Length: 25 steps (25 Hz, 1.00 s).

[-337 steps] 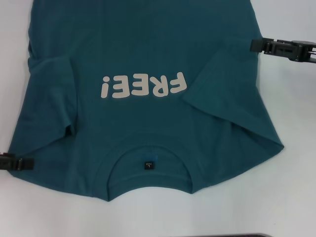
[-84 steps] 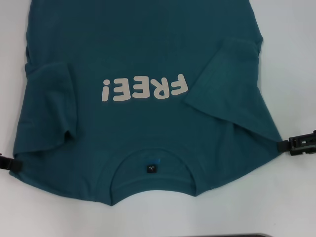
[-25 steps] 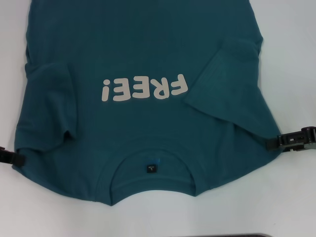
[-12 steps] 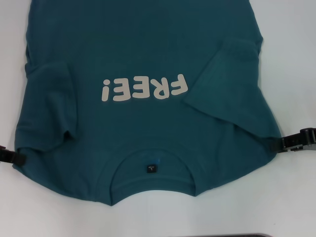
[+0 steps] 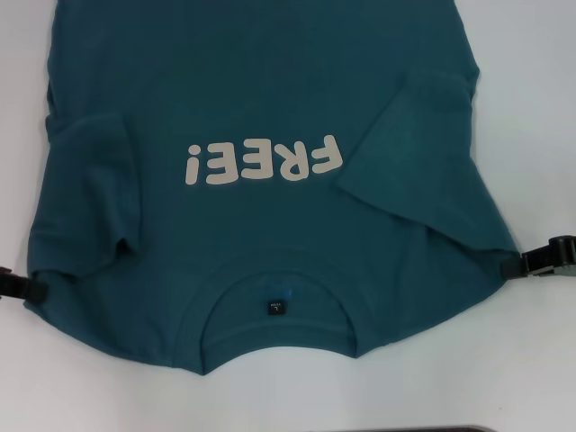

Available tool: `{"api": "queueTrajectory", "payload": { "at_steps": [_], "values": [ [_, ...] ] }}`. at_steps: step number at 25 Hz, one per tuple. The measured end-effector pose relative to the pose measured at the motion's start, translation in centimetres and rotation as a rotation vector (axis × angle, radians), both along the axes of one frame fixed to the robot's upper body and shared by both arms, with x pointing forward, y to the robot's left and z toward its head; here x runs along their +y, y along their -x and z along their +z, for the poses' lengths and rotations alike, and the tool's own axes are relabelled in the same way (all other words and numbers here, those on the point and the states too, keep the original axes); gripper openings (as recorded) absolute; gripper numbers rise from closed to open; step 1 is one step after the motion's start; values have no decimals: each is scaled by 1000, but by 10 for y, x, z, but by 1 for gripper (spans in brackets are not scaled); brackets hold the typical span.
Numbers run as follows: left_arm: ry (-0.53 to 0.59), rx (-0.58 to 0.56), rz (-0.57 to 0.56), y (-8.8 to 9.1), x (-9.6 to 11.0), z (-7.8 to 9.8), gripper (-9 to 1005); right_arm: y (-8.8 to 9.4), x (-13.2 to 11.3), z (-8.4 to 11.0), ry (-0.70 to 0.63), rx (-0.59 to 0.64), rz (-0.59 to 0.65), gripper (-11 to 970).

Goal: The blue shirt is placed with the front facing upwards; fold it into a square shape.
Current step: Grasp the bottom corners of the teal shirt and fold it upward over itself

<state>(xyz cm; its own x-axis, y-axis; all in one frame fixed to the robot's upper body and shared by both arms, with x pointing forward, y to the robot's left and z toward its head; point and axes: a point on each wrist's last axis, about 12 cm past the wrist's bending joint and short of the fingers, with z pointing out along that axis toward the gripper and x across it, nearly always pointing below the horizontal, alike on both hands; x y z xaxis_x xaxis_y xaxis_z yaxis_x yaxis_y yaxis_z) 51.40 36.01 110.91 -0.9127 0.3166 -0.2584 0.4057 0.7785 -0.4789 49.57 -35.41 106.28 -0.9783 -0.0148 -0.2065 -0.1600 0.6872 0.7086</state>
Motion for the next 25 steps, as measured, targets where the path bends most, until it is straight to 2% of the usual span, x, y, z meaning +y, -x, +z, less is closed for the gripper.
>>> {"api": "queueTrajectory", "payload": {
  "at_steps": [5,15,25],
  "values": [
    [5,7,-7,2,1,-2,32,10,-2,-9,-12,-4,15,31],
    [21,50,-41,14,11,1,32,34,-13,-16,-44,-24,18,32],
    [45,95,-41,33,22,-7,31,60,-35,-16,-75,-46,-49,33]
  ]
}}
